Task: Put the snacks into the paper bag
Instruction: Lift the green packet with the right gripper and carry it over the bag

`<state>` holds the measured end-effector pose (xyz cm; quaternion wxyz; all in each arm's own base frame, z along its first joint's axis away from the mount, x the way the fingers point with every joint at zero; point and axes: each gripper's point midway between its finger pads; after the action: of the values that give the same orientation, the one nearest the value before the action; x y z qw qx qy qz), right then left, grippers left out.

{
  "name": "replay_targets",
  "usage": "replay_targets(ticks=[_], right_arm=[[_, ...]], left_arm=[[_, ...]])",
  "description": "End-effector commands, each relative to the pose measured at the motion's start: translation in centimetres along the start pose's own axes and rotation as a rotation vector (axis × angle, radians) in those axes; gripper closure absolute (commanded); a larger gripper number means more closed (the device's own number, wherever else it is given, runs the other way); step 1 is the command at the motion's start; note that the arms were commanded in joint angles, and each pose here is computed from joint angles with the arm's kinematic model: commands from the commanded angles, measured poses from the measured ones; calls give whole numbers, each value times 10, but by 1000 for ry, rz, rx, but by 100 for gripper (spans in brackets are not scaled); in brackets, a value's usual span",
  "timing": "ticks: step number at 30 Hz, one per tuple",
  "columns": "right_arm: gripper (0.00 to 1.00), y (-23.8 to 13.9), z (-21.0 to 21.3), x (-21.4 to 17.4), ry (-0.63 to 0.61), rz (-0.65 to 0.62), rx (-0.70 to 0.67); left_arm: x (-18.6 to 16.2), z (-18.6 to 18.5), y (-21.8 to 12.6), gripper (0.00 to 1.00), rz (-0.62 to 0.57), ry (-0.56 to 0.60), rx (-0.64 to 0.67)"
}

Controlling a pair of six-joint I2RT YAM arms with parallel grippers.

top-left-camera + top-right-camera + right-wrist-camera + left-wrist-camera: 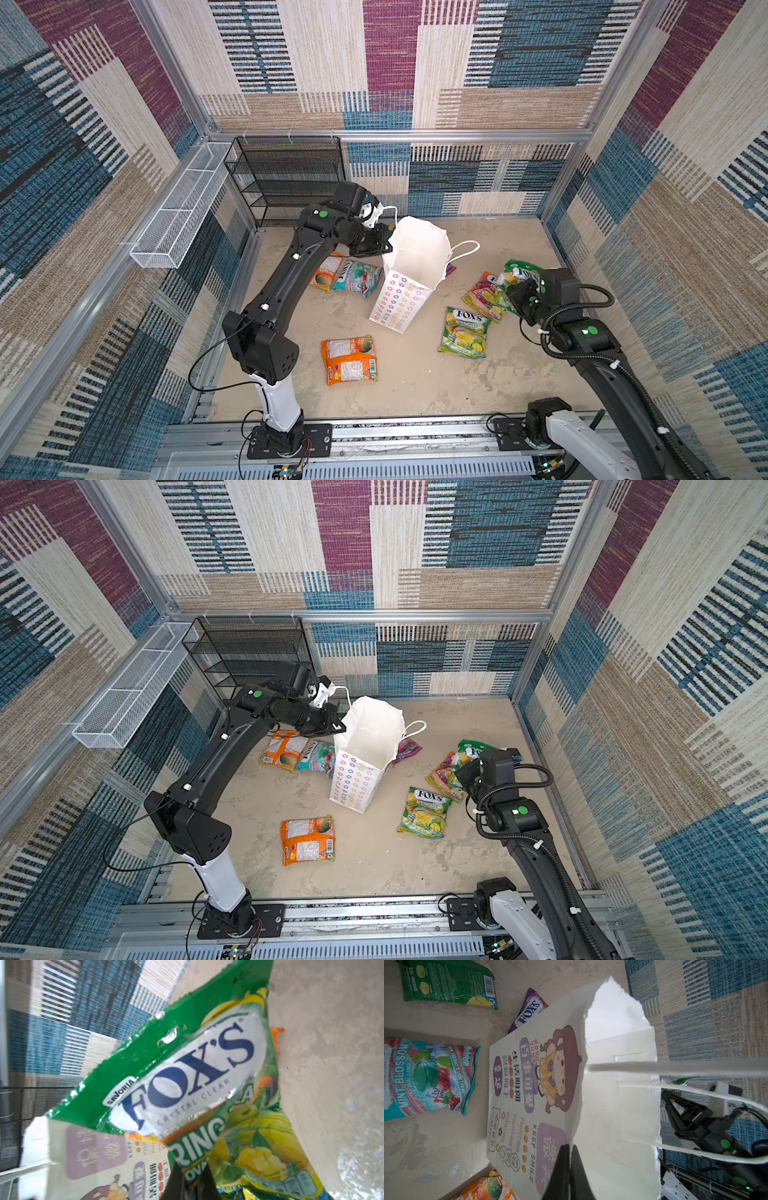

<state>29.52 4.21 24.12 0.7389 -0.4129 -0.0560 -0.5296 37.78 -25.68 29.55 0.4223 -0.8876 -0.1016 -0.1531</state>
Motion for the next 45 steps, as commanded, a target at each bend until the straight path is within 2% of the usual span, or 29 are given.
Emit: replay_targets(ticks=[1,9,14,19,25,28,32,37,45], right_arm=[[100,-16,52,46,-94,-145,127],[100,-52,163,101,-215,-234,372],[100,-69,233,109,-302,-257,498],[100,-75,298,82,-370,-207,632],[100,-66,351,9,-451,-38,740],[100,-57,356,-25,-442,55,765],[100,-35,336,-57,-421,162,708],[100,-12,293,-83,-361,232,631],[100,16,252,-115,-366,336,503]], left_arm=[[3,-10,-3,100,-11,-7,-48],[-1,-20,1,100,14,-25,-119],[1,-10,8,100,15,-41,-86],[3,-6,7,100,5,-48,-71],[5,3,9,100,-13,-46,-26],[5,7,13,100,-7,-55,-18],[5,9,13,100,-10,-59,-9],[7,10,12,100,-17,-60,-5],[7,12,11,100,-20,-61,0]])
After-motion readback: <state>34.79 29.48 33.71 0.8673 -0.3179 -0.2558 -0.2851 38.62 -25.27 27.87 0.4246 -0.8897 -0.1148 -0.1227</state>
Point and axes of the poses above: each gripper's point midway between its finger pads, its own y axis out along the fingers, its own z axis along the line the jaws close on, x = y × z, and after that the axes turned 6 degrees about -y, right-handed
